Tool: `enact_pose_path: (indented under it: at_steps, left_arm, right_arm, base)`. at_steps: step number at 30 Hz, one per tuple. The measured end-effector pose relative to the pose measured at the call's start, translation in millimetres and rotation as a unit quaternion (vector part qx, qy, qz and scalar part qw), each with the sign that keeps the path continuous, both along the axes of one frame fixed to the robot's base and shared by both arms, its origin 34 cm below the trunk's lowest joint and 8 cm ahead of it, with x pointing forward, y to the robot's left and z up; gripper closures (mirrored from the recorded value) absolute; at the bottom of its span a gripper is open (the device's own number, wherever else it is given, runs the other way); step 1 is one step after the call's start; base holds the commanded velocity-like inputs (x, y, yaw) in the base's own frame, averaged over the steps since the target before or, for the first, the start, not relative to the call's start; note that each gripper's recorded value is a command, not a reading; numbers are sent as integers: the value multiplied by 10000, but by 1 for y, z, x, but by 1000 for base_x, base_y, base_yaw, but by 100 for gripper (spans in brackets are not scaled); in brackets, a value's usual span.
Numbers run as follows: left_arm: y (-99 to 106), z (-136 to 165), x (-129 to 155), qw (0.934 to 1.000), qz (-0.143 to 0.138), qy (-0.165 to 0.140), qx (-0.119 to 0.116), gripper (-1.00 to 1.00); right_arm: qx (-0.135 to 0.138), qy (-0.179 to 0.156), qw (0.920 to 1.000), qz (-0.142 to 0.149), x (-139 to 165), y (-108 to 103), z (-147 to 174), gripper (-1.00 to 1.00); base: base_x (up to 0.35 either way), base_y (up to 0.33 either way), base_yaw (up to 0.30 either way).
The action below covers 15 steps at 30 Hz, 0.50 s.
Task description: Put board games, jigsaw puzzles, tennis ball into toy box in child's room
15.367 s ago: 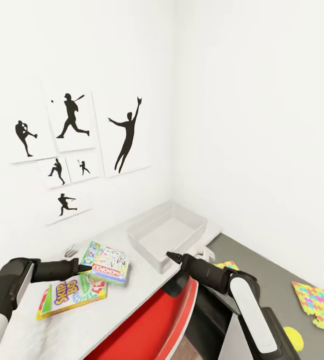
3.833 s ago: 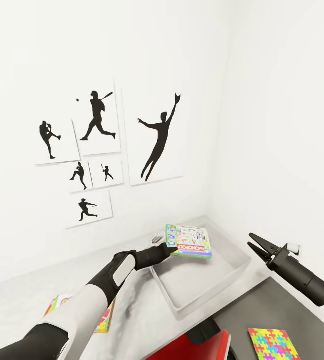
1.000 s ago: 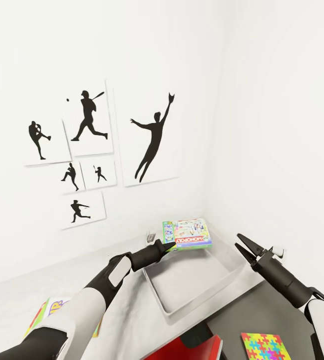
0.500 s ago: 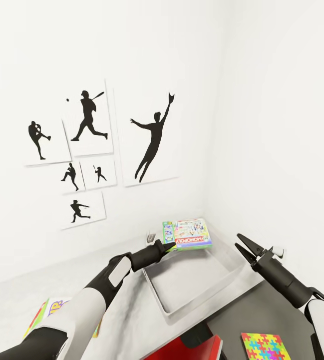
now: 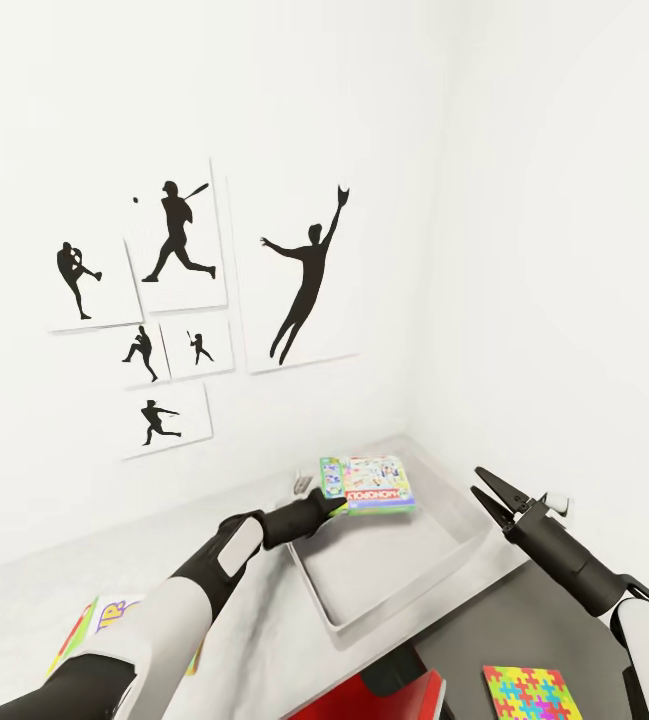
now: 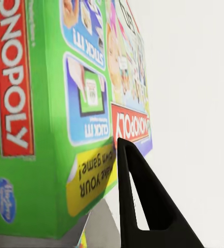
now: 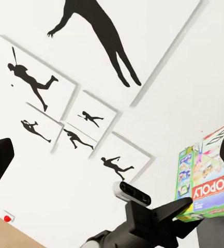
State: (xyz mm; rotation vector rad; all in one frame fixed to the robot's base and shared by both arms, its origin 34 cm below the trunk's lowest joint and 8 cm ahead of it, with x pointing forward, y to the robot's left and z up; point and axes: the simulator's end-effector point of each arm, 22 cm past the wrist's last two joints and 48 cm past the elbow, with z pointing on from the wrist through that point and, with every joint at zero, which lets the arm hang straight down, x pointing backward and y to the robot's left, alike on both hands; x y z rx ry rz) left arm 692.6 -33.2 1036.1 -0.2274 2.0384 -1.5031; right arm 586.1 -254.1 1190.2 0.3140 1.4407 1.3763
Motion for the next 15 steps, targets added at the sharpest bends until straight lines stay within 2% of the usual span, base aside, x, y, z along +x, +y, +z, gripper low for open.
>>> enact_pose_path:
  at_steps: [3,6,15]
  left_arm:
    - [2,-8,-1,9999,35,90,94,100]
    - [6,-26,-3,9991,106,294,288,100]
    - [13,-52,-8,9960,215,623,595,100]
  right_arm:
    - [0,2,10000,-2,0,0,0,-100]
    - [-4,-3,10000,-1,0,0,0,-100]
    - [-6,-9,10000,-3,0,-1,0,-100]
  base:
    - [0,0,0]
    - [0,0,0]
    - [0,0,0]
